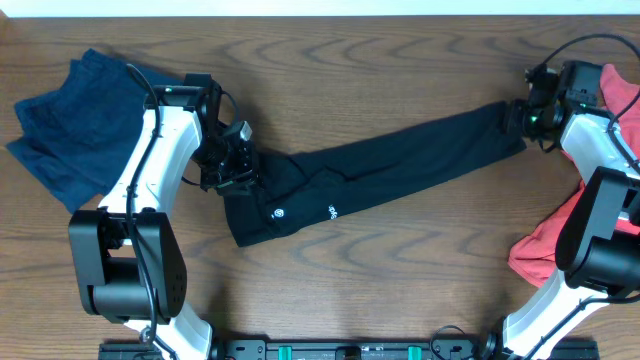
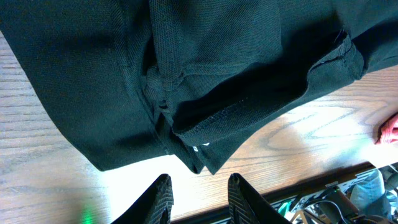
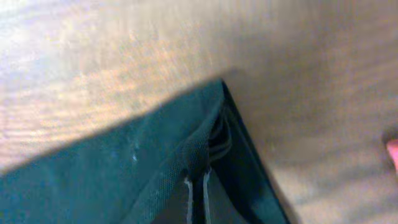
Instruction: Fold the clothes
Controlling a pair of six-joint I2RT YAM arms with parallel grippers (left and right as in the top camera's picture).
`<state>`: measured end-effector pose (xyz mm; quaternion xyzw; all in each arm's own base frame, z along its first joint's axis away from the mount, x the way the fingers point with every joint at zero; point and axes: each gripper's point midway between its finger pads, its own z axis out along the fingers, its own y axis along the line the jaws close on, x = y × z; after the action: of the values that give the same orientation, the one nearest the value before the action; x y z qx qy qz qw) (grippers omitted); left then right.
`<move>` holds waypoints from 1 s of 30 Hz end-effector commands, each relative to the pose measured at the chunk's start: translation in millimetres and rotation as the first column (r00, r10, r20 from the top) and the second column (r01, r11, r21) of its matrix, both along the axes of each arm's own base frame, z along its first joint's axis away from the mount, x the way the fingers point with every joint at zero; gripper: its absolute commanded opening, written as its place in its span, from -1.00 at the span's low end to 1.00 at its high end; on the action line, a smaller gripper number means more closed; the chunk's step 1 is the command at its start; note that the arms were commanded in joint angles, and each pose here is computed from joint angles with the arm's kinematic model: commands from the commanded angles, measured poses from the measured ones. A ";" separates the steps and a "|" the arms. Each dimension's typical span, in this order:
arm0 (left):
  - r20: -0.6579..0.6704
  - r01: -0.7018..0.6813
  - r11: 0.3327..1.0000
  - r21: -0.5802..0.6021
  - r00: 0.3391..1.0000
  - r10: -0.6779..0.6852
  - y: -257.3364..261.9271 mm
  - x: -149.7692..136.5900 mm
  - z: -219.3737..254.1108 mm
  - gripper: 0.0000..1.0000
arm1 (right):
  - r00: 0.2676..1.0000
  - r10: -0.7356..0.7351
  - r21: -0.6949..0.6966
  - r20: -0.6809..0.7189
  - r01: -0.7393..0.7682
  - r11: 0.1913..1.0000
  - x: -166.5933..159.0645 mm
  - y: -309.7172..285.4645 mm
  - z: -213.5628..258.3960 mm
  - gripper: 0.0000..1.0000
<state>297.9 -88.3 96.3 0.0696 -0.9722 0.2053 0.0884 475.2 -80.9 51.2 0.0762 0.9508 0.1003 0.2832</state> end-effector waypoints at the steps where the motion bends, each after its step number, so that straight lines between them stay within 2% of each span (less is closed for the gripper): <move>1: 0.001 -0.002 1.000 0.002 1.000 0.002 0.3 1.4 0.6 -0.36 | 0.996 0.020 0.007 0.087 -0.021 1.000 14.2 2.1 23.6 -0.97; 5: 0.001 -0.002 1.000 0.002 1.000 0.002 0.3 1.3 0.6 -0.36 | 0.996 0.005 -0.021 0.088 -0.003 1.000 16.7 -3.1 20.2 -0.95; 10: 0.001 -0.002 1.000 0.002 1.000 0.002 0.3 1.4 0.6 -0.35 | 0.999 -0.049 -0.080 0.000 0.049 0.996 3.5 -17.8 0.7 -0.94; 12: 0.001 -0.002 1.000 0.002 1.000 0.002 0.3 1.4 0.6 -0.36 | 0.996 -0.084 -0.123 -0.036 0.079 0.989 -3.9 -27.7 -4.1 -0.75; 14: 0.001 -0.002 1.000 0.002 1.000 0.002 0.3 1.3 0.7 -0.36 | 0.992 -0.108 -0.147 -0.061 0.098 0.984 -9.9 -35.2 -7.2 -0.17; 15: 0.001 -0.001 1.000 0.002 1.000 0.001 0.3 1.2 0.6 -0.35 | 0.991 -0.113 -0.147 -0.072 0.102 0.984 -12.8 -37.0 -8.6 0.04; 16: 0.000 -0.002 1.000 0.002 1.000 0.002 0.4 1.2 0.6 -0.36 | 0.990 -0.118 -0.145 -0.081 0.105 0.984 -15.3 -38.9 -9.6 0.12; 19: 0.000 -0.002 1.000 0.002 1.000 0.002 0.4 1.2 0.6 -0.36 | 0.989 -0.108 -0.130 -0.100 0.094 0.987 -21.0 -40.3 -11.9 0.24; 24: 0.001 -0.002 1.000 0.002 1.000 0.002 0.3 1.3 0.7 -0.36 | 0.994 0.061 -0.089 -0.095 -0.069 0.994 -24.0 -21.7 -12.2 0.53; 30: 0.001 -0.002 1.000 0.002 1.000 0.002 0.3 1.3 0.7 -0.36 | 0.986 0.100 -0.097 -0.136 -0.114 0.989 -29.9 -21.3 -27.7 0.63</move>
<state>297.9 -88.3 96.3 0.0696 -0.9722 0.2055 0.0884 443.6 -104.0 31.6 0.0419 0.9725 0.0528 0.2227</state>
